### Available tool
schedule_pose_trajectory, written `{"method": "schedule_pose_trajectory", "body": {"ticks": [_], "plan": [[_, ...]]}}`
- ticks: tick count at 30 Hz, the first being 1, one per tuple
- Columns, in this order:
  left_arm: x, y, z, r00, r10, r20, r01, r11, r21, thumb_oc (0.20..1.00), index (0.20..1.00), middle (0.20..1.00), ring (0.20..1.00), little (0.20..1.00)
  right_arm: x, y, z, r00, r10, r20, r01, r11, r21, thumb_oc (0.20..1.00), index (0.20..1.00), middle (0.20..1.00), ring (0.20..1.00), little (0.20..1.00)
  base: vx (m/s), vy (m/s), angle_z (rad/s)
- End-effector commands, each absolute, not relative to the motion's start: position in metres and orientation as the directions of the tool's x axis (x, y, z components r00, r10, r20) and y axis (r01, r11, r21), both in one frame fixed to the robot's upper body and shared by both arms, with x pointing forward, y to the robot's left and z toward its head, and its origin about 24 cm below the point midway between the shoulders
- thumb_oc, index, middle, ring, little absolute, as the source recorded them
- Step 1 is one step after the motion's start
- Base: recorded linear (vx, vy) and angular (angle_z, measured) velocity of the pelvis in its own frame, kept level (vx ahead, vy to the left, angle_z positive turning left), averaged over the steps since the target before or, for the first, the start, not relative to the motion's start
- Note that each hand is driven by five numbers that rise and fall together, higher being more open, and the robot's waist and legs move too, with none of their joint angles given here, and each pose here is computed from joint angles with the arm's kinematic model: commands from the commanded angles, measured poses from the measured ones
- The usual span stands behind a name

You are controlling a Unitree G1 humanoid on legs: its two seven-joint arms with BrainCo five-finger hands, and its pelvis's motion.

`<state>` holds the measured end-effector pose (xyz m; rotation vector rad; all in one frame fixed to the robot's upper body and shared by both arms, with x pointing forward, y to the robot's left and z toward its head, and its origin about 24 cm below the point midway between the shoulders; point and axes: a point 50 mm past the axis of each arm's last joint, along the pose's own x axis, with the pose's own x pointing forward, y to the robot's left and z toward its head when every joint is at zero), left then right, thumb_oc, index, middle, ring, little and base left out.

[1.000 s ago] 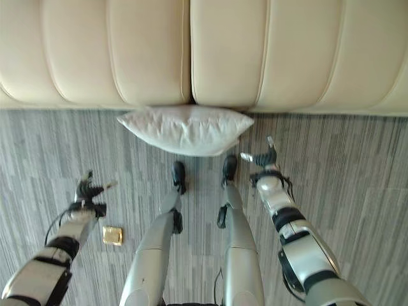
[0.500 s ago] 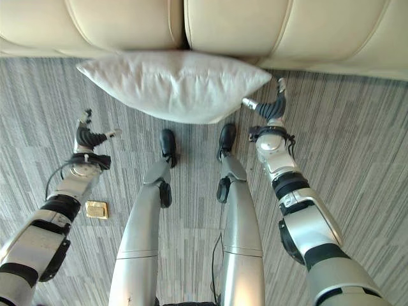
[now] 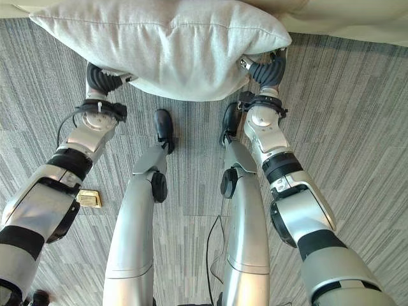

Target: Pick up all the scattered cushions and arrange them neatly on the sofa.

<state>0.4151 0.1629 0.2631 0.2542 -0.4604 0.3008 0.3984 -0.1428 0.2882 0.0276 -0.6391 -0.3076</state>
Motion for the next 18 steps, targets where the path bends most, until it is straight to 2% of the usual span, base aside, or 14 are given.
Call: {"method": "schedule_pose_trajectory", "body": {"ticks": [1, 3, 8, 13, 14, 17, 18], "plan": [[0.41, 0.113, 0.251, 0.862, 0.031, 0.506, -0.115, 0.984, 0.135, 0.2, 0.2, 0.2, 0.2, 0.2, 0.389, -0.09, 0.287, 0.757, -0.144, 0.637, 0.069, 0.988, 0.141, 0.2, 0.2, 0.2, 0.2, 0.2, 0.02, -0.003, 0.05], [0.402, 0.083, 0.268, 0.831, -0.07, 0.552, 0.025, 0.996, 0.088, 0.2, 0.2, 0.2, 0.2, 0.2, 0.385, -0.082, 0.295, 0.748, -0.132, 0.65, -0.002, 0.979, 0.202, 0.2, 0.2, 0.2, 0.2, 0.2, 0.0, 0.0, 0.0], [0.39, 0.056, 0.267, 0.806, -0.15, 0.572, 0.187, 0.982, -0.005, 0.2, 0.2, 0.2, 0.2, 0.2, 0.378, -0.076, 0.292, 0.74, -0.12, 0.662, -0.095, 0.956, 0.279, 0.2, 0.2, 0.2, 0.2, 0.2, 0.0, 0.0, 0.0], [0.38, 0.049, 0.264, 0.787, -0.158, 0.596, 0.247, 0.967, -0.07, 0.2, 0.2, 0.2, 0.2, 0.2, 0.37, -0.076, 0.287, 0.721, -0.118, 0.683, -0.135, 0.942, 0.306, 0.2, 0.2, 0.2, 0.2, 0.2, -0.02, 0.003, -0.02], [0.368, 0.048, 0.269, 0.749, -0.15, 0.646, 0.278, 0.955, -0.1, 0.2, 0.2, 0.2, 0.2, 0.2, 0.36, -0.079, 0.284, 0.689, -0.108, 0.717, -0.158, 0.943, 0.294, 0.2, 0.2, 0.2, 0.2, 0.2, -0.07, 0.001, -0.03], [0.358, 0.048, 0.272, 0.711, -0.151, 0.687, 0.294, 0.951, -0.096, 0.2, 0.2, 0.2, 0.2, 0.2, 0.353, -0.082, 0.28, 0.662, -0.085, 0.745, -0.157, 0.956, 0.248, 0.2, 0.2, 0.2, 0.2, 0.2, -0.1, -0.022, -0.06], [0.341, 0.052, 0.272, 0.653, -0.158, 0.741, 0.299, 0.952, -0.06, 0.2, 0.2, 0.2, 0.2, 0.2, 0.343, -0.087, 0.271, 0.639, -0.044, 0.768, -0.143, 0.974, 0.174, 0.2, 0.2, 0.2, 0.2, 0.2, -0.19, -0.031, -0.01]]}}
